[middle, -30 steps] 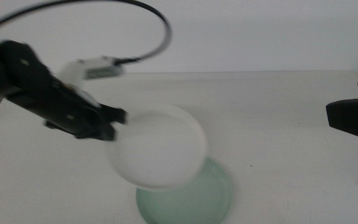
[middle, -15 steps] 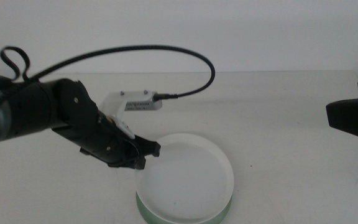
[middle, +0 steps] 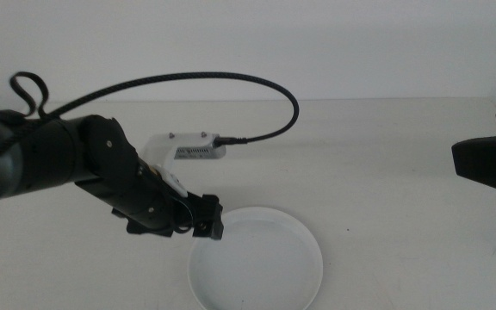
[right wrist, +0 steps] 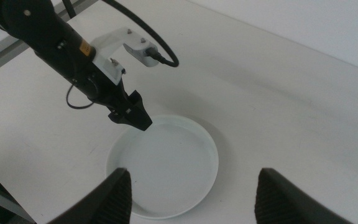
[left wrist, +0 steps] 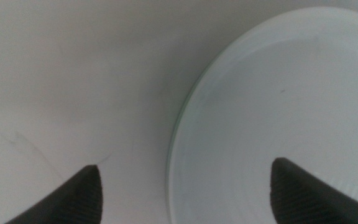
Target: Stack the three bowls on top of each other.
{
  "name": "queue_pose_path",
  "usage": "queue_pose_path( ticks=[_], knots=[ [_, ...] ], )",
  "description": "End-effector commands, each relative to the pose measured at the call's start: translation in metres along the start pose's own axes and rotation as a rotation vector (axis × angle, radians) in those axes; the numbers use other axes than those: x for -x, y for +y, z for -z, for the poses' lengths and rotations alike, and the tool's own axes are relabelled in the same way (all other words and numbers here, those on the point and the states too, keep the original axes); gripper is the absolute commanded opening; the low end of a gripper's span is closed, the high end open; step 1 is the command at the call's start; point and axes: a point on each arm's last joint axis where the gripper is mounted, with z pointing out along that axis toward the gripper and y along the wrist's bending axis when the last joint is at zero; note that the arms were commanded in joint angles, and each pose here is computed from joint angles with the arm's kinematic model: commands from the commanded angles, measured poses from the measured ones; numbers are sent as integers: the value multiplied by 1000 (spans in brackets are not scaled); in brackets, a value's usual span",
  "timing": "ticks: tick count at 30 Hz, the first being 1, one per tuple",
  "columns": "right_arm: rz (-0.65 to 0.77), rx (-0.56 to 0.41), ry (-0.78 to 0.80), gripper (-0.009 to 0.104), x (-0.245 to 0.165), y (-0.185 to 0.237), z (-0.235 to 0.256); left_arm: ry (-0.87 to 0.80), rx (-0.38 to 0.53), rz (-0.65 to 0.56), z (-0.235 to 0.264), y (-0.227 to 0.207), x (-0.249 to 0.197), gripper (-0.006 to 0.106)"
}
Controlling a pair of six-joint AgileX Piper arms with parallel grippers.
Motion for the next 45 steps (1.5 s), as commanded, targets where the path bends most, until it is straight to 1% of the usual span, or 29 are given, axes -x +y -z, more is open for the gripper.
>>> queue_pose_path(
  ticks=[1,5,10,11,12,16,18,20,23,27,36,37,40,42,45],
  knots=[
    [11,-10,-88,51,10,0,7,-149,-27,-18,33,-9,18,105],
    [11,-10,-88,51,10,0,7,-274,-20,10,74,1,29,105],
    [11,-10,-88,51,10,0,7,-481,37,91,143,31,32,105],
    [11,-10,-88,51,10,0,7,-558,74,90,170,39,28,105],
    [11,-10,-88,51,10,0,7,-594,101,81,183,43,26,105],
    [11,-10,-88,51,10,0,7,-661,222,20,221,54,14,105],
    [11,-10,-88,51,10,0,7,-679,271,22,235,58,7,105],
    [11,-10,-88,51,10,0,7,-707,292,44,245,60,2,105],
    [11,-10,-88,51,10,0,7,-733,298,52,252,58,-2,105],
    [11,-10,-88,51,10,0,7,-726,294,48,255,55,-7,105],
    [14,-22,-109,51,12,-1,6,-813,306,-9,282,37,-28,105],
    [-5,-29,-115,51,14,-2,3,-818,304,-11,283,36,-29,105],
    [-91,-77,-135,51,21,-10,-10,-807,286,-16,284,32,-34,105],
    [-98,-138,-138,51,26,-18,-24,-809,264,-25,282,30,-39,105],
    [-104,-225,-145,51,31,-34,-42,-840,252,-72,279,26,-47,105]
  ],
)
